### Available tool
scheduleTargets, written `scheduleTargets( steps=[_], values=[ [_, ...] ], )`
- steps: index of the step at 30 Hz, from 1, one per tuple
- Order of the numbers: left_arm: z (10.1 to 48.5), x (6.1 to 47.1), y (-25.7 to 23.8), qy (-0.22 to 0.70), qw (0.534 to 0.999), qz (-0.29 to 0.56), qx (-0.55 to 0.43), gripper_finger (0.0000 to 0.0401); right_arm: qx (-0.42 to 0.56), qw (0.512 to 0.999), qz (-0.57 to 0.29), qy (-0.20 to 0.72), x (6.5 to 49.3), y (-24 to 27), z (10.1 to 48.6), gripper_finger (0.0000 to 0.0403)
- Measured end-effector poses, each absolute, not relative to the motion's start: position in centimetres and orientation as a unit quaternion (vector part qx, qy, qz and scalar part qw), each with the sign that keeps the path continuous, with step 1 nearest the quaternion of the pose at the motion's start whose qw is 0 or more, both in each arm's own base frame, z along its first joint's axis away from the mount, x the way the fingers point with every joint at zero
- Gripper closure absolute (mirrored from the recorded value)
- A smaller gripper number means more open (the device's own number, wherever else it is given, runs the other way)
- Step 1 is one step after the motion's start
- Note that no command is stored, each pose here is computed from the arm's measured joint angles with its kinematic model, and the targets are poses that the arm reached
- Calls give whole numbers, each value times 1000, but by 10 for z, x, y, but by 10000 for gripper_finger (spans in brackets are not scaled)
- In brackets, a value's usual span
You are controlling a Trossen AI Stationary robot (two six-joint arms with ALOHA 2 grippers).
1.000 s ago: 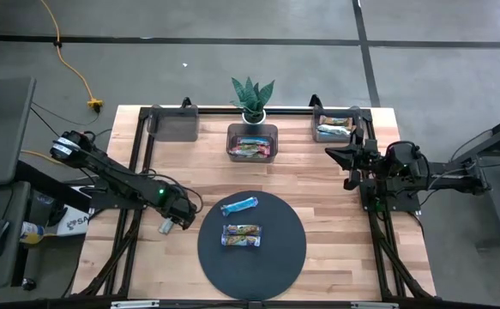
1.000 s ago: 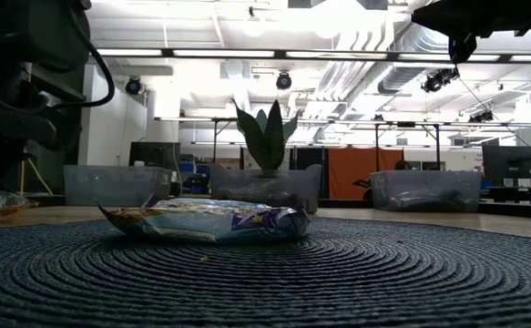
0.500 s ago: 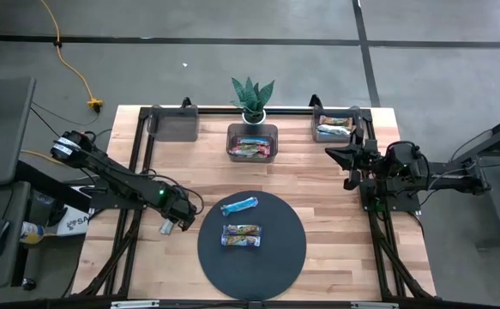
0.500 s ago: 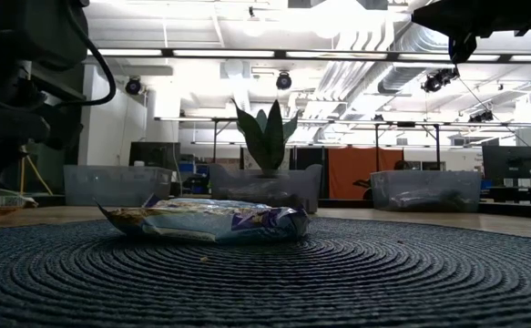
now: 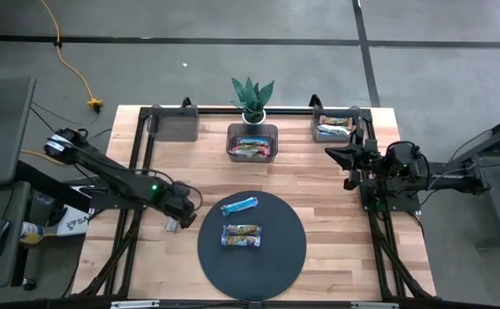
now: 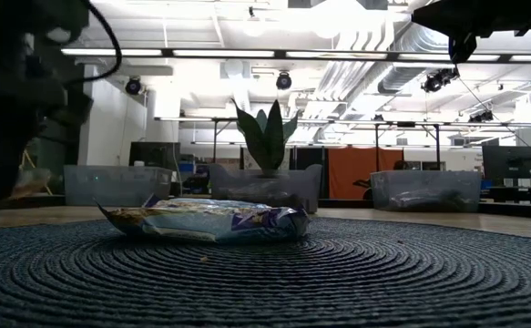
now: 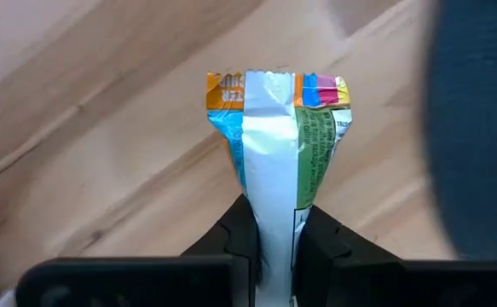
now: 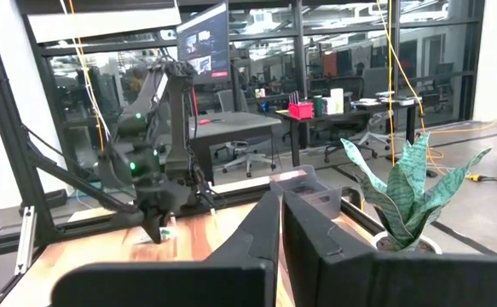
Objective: Pick and place Granola Bars by type
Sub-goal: Put the yellow granola bar into the right black bin
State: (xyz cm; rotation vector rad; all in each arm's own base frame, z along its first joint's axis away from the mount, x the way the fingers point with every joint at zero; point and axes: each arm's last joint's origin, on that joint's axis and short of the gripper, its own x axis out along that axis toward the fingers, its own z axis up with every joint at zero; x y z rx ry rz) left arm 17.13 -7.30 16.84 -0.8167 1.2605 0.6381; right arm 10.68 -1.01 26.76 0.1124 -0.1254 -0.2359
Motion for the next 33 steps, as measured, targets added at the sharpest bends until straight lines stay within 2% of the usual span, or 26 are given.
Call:
scheduleTargets(
  steps=[8,15,20,26,33],
  values=[
    [209,174,-70,453,782,226,-364,363,56,990,-118,-60,107,-10,267,402],
    [247,184,-70,311,881,124,-334,363,56,990,-118,-59,107,-10,267,402],
    [274,192,-73,197,941,44,-273,363,56,990,-118,-59,107,-10,267,402],
    [298,198,-75,83,975,3,-208,363,56,990,-118,-62,107,-10,268,402],
    [315,202,-65,-9,986,26,-163,363,73,988,-115,-73,107,-10,269,402]
  ],
)
